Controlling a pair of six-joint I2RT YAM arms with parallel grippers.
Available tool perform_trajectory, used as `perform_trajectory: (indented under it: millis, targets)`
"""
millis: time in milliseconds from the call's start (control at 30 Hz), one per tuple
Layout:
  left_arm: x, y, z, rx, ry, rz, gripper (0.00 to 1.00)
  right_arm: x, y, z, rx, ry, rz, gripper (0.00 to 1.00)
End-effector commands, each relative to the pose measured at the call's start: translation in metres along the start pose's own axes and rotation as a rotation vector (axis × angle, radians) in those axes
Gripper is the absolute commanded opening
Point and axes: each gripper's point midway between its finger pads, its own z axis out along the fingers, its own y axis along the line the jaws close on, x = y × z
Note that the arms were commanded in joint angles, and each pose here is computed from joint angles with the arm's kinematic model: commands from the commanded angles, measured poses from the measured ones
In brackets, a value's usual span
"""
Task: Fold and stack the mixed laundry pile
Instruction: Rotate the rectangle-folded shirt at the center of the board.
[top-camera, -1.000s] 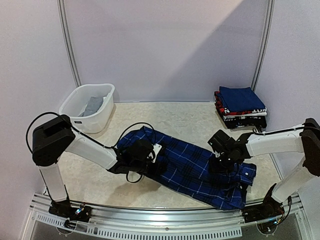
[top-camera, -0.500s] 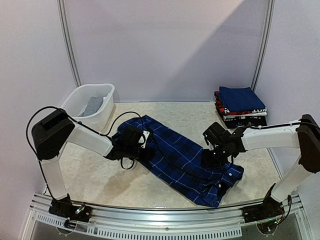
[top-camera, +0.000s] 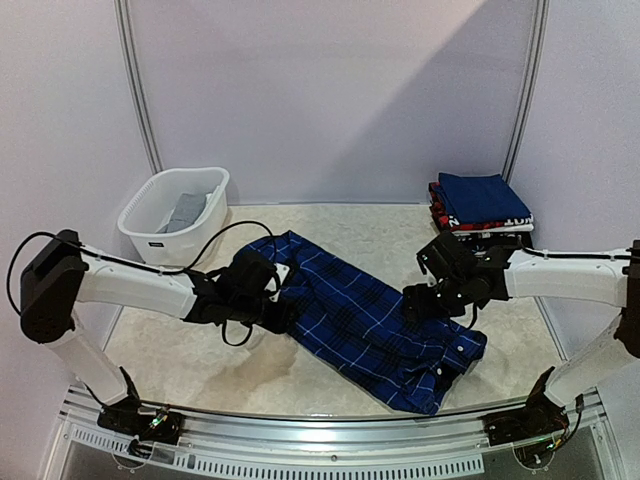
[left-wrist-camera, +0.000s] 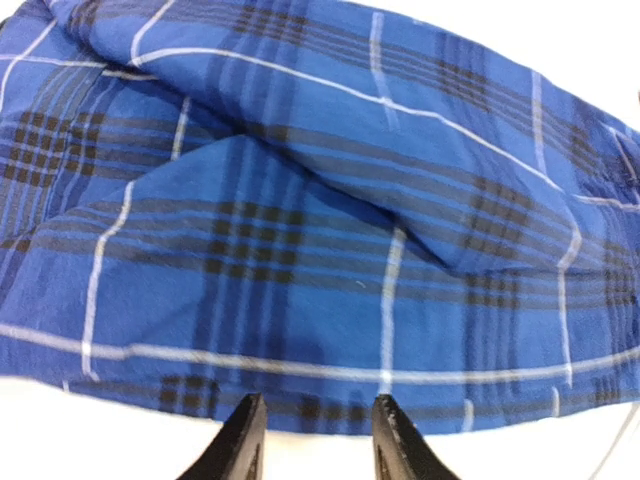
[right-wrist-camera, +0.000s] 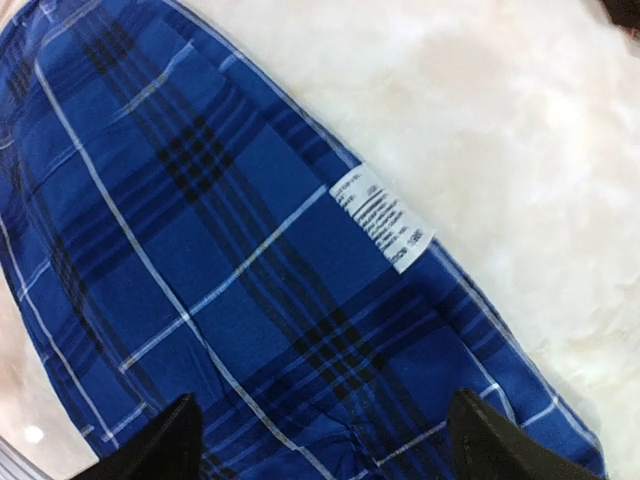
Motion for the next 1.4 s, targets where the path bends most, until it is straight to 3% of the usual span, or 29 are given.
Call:
perform_trajectory:
  millis: [0, 367, 767, 900, 1200, 1367]
  targets:
    - [0.025, 0.000, -0.014, -0.045, 0.044, 0.009, 0.40, -0.010, -0.014, -0.014, 0.049, -0.058, 0.006, 0.89]
    - [0.050, -0.013, -0.015, 0.084, -0.012, -0.133, 0.53, -0.001, -0.048, 0.032, 0.077, 0.016, 0.107, 0.87]
    - [0.048, -0.003, 0.008, 0.095, -0.094, -0.235, 0.53, 0.027, -0.062, 0.063, 0.087, 0.134, 0.126, 0.75]
    - [0.042, -0.001, 0.021, 0.118, -0.112, -0.276, 0.46, 0.036, -0.066, 0.059, 0.095, 0.156, 0.125, 0.72]
    - [0.031, 0.022, 0.046, 0.082, -0.122, -0.313, 0.11, 0.058, -0.056, 0.054, 0.000, 0.213, 0.141, 0.61]
    - [0.021, 0.038, 0.060, 0.066, -0.096, -0.305, 0.03, 0.075, -0.046, 0.056, -0.035, 0.253, 0.144, 0.56]
